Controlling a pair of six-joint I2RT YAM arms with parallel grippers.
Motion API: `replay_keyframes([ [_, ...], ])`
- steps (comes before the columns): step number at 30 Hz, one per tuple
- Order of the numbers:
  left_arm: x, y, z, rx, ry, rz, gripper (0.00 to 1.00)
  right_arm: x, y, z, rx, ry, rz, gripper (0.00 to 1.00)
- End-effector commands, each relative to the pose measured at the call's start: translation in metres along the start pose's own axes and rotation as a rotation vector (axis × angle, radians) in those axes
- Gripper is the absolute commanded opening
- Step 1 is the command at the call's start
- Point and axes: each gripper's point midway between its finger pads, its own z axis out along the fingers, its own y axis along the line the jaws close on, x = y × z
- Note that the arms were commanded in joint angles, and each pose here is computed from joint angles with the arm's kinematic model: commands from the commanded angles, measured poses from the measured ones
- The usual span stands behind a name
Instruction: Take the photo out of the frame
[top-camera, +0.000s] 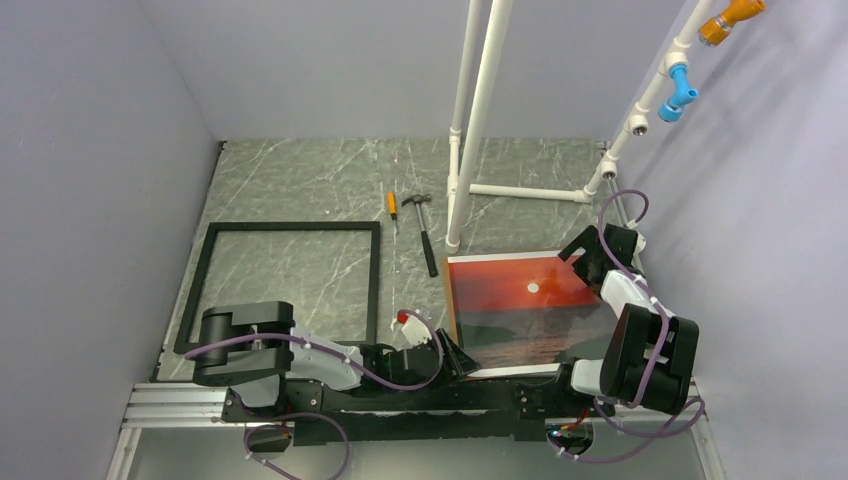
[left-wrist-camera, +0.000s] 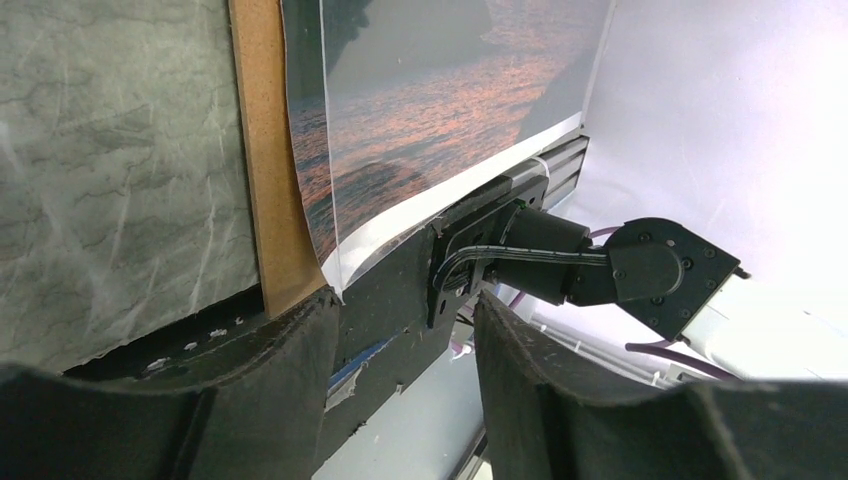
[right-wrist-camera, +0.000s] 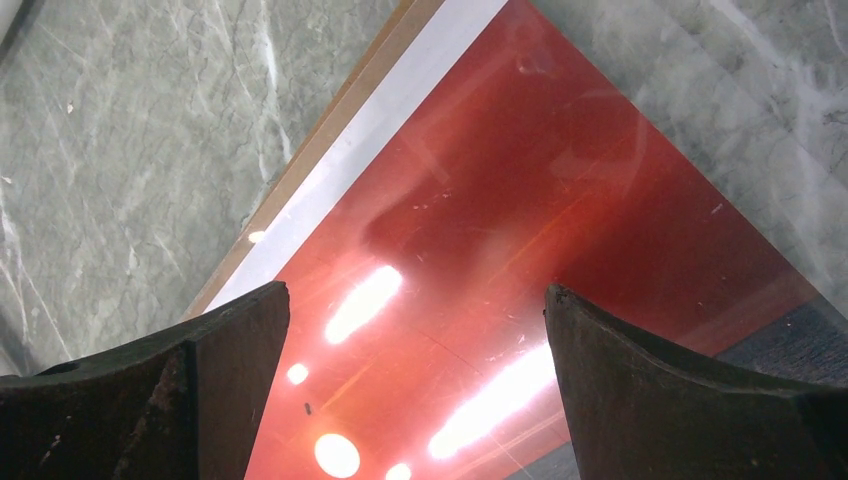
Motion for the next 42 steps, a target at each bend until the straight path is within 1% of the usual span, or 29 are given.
replay_keyframes([
  [1,-0.004,-0.005,0.005,0.006,-0.041,-0.039,0.55,-0.015,0.011,-0.004,-0.046,-0.059,-0.012,0.99],
  [4,-0.007,0.001,0.006,0.003,-0.047,-0.054,0.48,-0.016,0.012,-0.005,-0.047,-0.060,-0.012,0.99],
  [11,-0.011,0.007,0.008,-0.019,-0.052,-0.058,0.38,-0.016,0.011,-0.005,-0.047,-0.062,-0.013,0.99],
  [17,-0.013,0.019,0.010,-0.046,-0.046,-0.088,0.38,-0.016,0.011,-0.004,-0.047,-0.060,-0.012,0.99],
  [20,-0.013,0.024,0.012,-0.060,-0.044,-0.095,0.40,-0.016,0.012,-0.005,-0.048,-0.063,-0.012,0.99],
  [22,-0.013,0.025,0.012,-0.071,-0.041,-0.098,0.40,-0.017,0.012,-0.005,-0.050,-0.065,-0.012,0.99],
  [29,-0.013,0.028,0.015,-0.070,-0.033,-0.105,0.33,-0.016,0.011,-0.004,-0.046,-0.061,-0.010,0.99],
  [31,-0.014,0.027,0.016,-0.061,-0.033,-0.104,0.24,-0.015,0.011,-0.004,-0.048,-0.061,-0.010,0.99],
  [33,-0.014,0.024,0.016,-0.046,-0.033,-0.099,0.20,-0.016,0.011,-0.004,-0.047,-0.063,-0.010,0.99],
  [37,-0.013,0.019,0.018,-0.019,-0.024,-0.091,0.21,-0.015,0.011,-0.004,-0.047,-0.061,-0.010,0.99],
  [42,-0.015,0.017,0.018,0.005,-0.033,-0.082,0.19,-0.016,0.011,-0.004,-0.047,-0.063,-0.011,0.99],
])
